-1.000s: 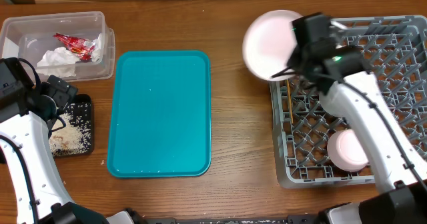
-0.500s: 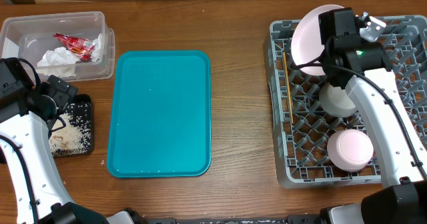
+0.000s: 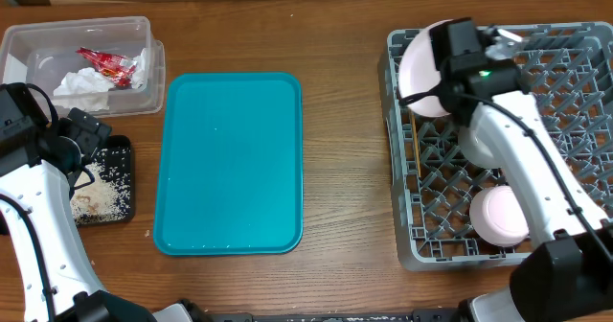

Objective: Sort waste into correct bins and load items into the dishwasher
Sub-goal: 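Carry the plate to the rack and stand it upright at back left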

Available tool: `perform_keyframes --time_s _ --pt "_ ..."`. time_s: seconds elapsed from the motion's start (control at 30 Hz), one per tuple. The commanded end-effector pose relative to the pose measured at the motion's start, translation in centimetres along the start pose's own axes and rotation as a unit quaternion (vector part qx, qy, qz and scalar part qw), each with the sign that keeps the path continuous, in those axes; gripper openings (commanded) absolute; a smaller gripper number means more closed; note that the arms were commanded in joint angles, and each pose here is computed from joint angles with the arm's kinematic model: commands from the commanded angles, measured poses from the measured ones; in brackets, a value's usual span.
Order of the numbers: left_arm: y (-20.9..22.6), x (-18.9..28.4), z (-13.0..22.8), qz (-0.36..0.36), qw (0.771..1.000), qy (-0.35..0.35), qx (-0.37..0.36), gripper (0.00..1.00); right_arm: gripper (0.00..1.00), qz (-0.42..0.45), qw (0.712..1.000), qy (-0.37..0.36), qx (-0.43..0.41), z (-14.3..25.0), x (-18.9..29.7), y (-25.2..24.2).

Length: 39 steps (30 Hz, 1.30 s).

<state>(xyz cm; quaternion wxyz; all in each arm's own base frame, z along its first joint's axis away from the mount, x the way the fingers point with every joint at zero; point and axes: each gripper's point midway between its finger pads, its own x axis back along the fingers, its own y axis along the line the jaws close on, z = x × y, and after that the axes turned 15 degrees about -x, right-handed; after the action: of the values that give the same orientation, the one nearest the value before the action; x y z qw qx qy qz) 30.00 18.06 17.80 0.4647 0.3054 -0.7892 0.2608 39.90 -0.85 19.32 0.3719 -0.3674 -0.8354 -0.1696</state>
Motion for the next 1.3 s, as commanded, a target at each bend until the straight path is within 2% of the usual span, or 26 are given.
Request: perform_keyframes --time_s 0.0,0.07,0.1,0.33,0.5,0.57,0.73,0.83,1.0,1.1,1.27 --pt "-0.2 0.1 -0.2 0.003 1.000 -0.003 0.005 1.00 0.12 0.004 1.000 -0.016 0.026 1.0 0.3 1.1" --pt "-0.2 0.1 -0.2 0.003 1.000 -0.003 0.005 1.00 0.27 0.001 0.999 -0.016 0.033 1.4 0.5 1.5" --pt "-0.2 0.1 -0.2 0.003 1.000 -0.003 0.005 1.00 0.29 -0.001 0.999 -0.016 0.035 1.5 0.6 1.7" --pt "-0.2 0.1 -0.2 0.003 1.000 -0.003 0.005 1.00 0.35 -0.029 0.999 -0.003 0.033 0.9 3.0 2.2" --pt "-0.2 0.1 -0.2 0.003 1.000 -0.003 0.005 1.00 0.36 -0.144 0.989 0.041 -0.006 -1.0 8.9 4.1" --pt "-0.2 0.1 -0.2 0.003 1.000 -0.003 0.005 1.00 0.33 -0.171 0.985 0.024 -0.027 -2.8 10.9 3.9" --pt "-0.2 0.1 -0.2 0.003 1.000 -0.003 0.005 1.00 0.04 -0.138 0.987 -0.030 -0.077 -6.8 10.3 0.8" --pt "-0.2 0.1 -0.2 0.003 1.000 -0.003 0.005 1.00 0.04 -0.125 0.986 0.000 -0.106 -7.7 7.8 -0.6" --pt "-0.2 0.1 -0.2 0.003 1.000 -0.003 0.005 1.00 0.04 -0.157 0.975 0.103 -0.122 -6.7 4.1 -0.4" --pt "-0.2 0.1 -0.2 0.003 1.000 -0.003 0.005 1.00 0.04 -0.172 0.966 0.160 -0.113 -5.1 2.0 0.7" --pt "-0.2 0.1 -0.2 0.003 1.000 -0.003 0.005 1.00 0.04 -0.150 0.955 0.239 -0.094 -1.0 -2.1 2.7"
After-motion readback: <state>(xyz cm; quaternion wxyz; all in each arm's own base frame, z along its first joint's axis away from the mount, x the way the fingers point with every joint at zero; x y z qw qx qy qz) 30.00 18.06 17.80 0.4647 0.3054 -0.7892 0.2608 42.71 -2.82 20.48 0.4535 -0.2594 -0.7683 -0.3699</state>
